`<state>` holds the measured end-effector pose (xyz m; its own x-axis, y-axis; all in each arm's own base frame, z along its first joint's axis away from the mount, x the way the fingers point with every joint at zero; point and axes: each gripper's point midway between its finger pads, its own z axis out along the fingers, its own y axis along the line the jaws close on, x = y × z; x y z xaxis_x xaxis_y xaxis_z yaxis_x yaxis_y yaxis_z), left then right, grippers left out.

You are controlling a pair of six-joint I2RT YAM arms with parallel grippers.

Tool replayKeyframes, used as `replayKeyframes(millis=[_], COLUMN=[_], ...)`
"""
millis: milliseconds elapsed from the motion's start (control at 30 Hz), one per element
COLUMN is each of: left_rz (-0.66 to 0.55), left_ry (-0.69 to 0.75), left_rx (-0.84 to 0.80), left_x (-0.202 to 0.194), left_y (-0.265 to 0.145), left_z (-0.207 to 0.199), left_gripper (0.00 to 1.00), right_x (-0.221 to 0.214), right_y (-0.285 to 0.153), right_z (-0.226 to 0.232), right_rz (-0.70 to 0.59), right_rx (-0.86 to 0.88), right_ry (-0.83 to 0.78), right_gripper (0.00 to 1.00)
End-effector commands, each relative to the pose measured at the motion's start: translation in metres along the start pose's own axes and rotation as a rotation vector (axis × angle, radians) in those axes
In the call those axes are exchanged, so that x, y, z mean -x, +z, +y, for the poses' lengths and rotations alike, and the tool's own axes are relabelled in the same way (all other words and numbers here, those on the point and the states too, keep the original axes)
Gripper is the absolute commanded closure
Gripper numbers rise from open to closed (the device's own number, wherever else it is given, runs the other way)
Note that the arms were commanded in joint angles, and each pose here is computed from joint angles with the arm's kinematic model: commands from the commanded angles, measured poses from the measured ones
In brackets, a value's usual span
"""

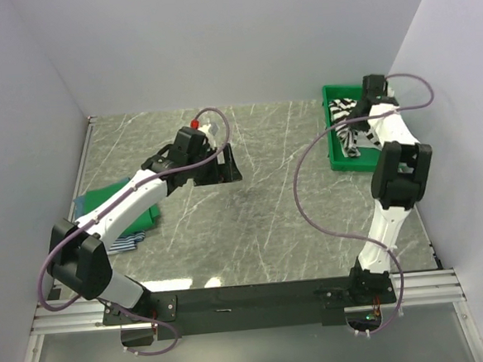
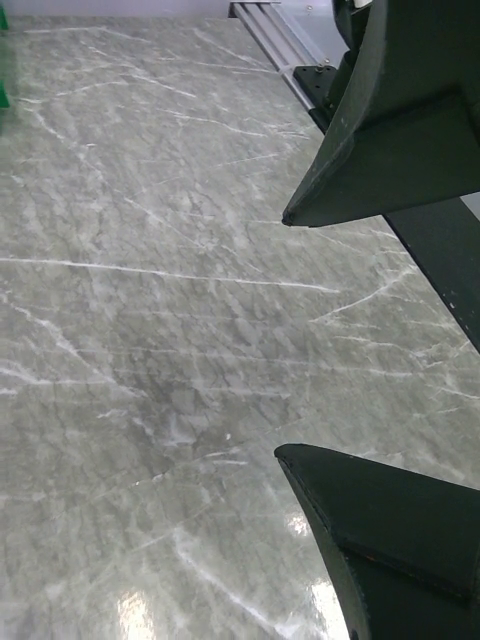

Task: Fold and stack the tank tops
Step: Grab the tank top from the pile, then move the tank top to the center of the board

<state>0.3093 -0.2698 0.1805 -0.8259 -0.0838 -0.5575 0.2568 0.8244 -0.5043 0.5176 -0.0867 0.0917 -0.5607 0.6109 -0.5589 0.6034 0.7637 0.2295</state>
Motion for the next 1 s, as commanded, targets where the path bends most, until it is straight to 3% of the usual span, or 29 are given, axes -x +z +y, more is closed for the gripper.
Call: replayKeyframes(millis=[0,100,200,300,467,500,567,600,667,700,767,800,900,967], left_rz=[-0.138,-0.180,-0.224,-0.269,-0.308,-0.313,-0.322,-0.331,-0.330,-0.333,-0.318,-0.309,-0.255,-0.193], left_ry=[-0.020,-0.058,-0.090,-0.124,-0.156,-0.162,-0.173,-0.184,-0.197,-0.207,-0.220,-0.224,-0.253,-0.283], left_rx=[-0.019,-0.008,0.009,0.028,0.055,0.060,0.072,0.074,0.074,0.075,0.076,0.072,0.014,-0.031], left_x=[0.040,0.054,0.068,0.081,0.086,0.087,0.085,0.086,0.083,0.081,0.076,0.072,0.053,0.030], left_y=[-0.026,-0.035,-0.047,-0.061,-0.075,-0.076,-0.079,-0.082,-0.081,-0.082,-0.079,-0.076,-0.061,-0.043], left_z=[-0.004,0.006,0.020,0.034,0.050,0.052,0.058,0.061,0.064,0.067,0.070,0.071,0.069,0.067], left_gripper=[0.08,0.11,0.13,0.14,0.14,0.14,0.13,0.13,0.13,0.13,0.12,0.12,0.14,0.15], right_x=[0.103,0.113,0.133,0.112,0.066,0.048,0.019,-0.009,-0.034,-0.075,-0.107,-0.144,-0.204,-0.240], right_y=[-0.149,-0.208,-0.299,-0.385,-0.441,-0.427,-0.438,-0.408,-0.393,-0.361,-0.344,-0.315,-0.280,-0.282], right_z=[0.056,0.088,0.117,0.161,0.197,0.202,0.211,0.213,0.212,0.212,0.211,0.201,0.179,0.176], right_rz=[-0.337,-0.425,-0.576,-0.676,-0.680,-0.642,-0.625,-0.559,-0.511,-0.411,-0.343,-0.262,-0.125,-0.042], right_rx=[0.223,0.326,0.442,0.597,0.751,0.744,0.810,0.785,0.789,0.783,0.800,0.768,0.773,0.825], right_ry=[0.008,-0.035,-0.066,-0.133,-0.207,-0.234,-0.237,-0.274,-0.261,-0.314,-0.305,-0.341,-0.330,-0.344], right_gripper=[1.00,1.00,1.00,1.00,1.00,1.00,1.00,1.00,1.00,1.00,1.00,1.00,1.00,1.00])
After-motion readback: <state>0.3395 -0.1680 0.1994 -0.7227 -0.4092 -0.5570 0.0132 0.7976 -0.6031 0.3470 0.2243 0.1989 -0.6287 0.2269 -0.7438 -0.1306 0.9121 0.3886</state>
